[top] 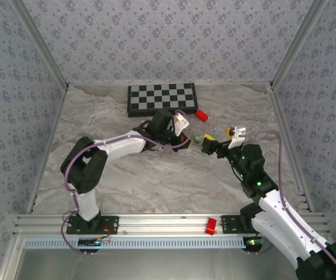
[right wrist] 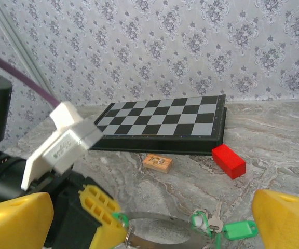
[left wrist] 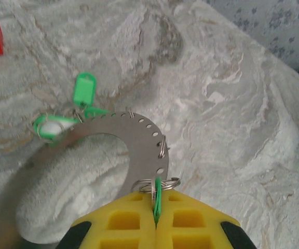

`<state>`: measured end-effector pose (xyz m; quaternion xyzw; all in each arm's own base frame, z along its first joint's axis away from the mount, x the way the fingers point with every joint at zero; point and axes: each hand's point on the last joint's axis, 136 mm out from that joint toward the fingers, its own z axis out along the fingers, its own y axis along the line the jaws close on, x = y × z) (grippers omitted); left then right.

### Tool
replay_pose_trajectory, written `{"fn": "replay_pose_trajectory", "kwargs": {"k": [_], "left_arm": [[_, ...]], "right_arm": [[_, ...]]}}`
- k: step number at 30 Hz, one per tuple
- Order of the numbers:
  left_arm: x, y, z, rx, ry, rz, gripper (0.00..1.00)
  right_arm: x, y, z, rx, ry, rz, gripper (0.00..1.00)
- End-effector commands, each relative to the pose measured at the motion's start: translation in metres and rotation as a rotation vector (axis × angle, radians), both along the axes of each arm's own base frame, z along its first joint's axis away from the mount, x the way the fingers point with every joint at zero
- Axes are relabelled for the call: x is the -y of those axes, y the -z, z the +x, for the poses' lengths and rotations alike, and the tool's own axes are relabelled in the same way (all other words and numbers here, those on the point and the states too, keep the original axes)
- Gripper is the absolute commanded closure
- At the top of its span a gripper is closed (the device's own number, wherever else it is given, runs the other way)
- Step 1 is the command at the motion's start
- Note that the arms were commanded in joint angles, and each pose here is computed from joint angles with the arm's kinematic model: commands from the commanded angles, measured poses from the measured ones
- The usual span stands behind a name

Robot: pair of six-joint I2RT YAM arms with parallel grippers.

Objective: Put the keys on the keyring

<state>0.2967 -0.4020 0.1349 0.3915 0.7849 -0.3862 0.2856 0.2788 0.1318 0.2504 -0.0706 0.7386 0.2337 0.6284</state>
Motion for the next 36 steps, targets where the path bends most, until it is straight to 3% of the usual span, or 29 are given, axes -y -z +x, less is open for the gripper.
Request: {"fn": "replay_pose_trajectory", "kwargs": {"k": [1,12,27,32,36], "left_arm": [[-0.007,-0.008,-0.011,0.034,-0.001,0.008,1.00],[-0.045,0.051,-0.026,-0.034,-0.096,0.165,1.00],[-0.078,0.087,-0.045,-0.105,-0.170,0.270,1.00],[-0.084,0.091,-0.051,-0.120,-0.166,0.296,0.96],[-0.086,0.095,-0.056,-0.135,-0.165,0.307,0.84]], "right_arm": [[0.001,-0.002,0.004,0.011,0.010,0.027,0.01],[-0.003,0.002,0.008,-0.009,-0.004,0.036,0.00],[-0.008,0.006,0.010,-0.021,-0.023,0.045,0.00],[-0.010,0.008,0.011,-0.023,-0.031,0.048,0.01],[-0.009,0.007,0.010,-0.021,-0.030,0.048,0.00]]}}
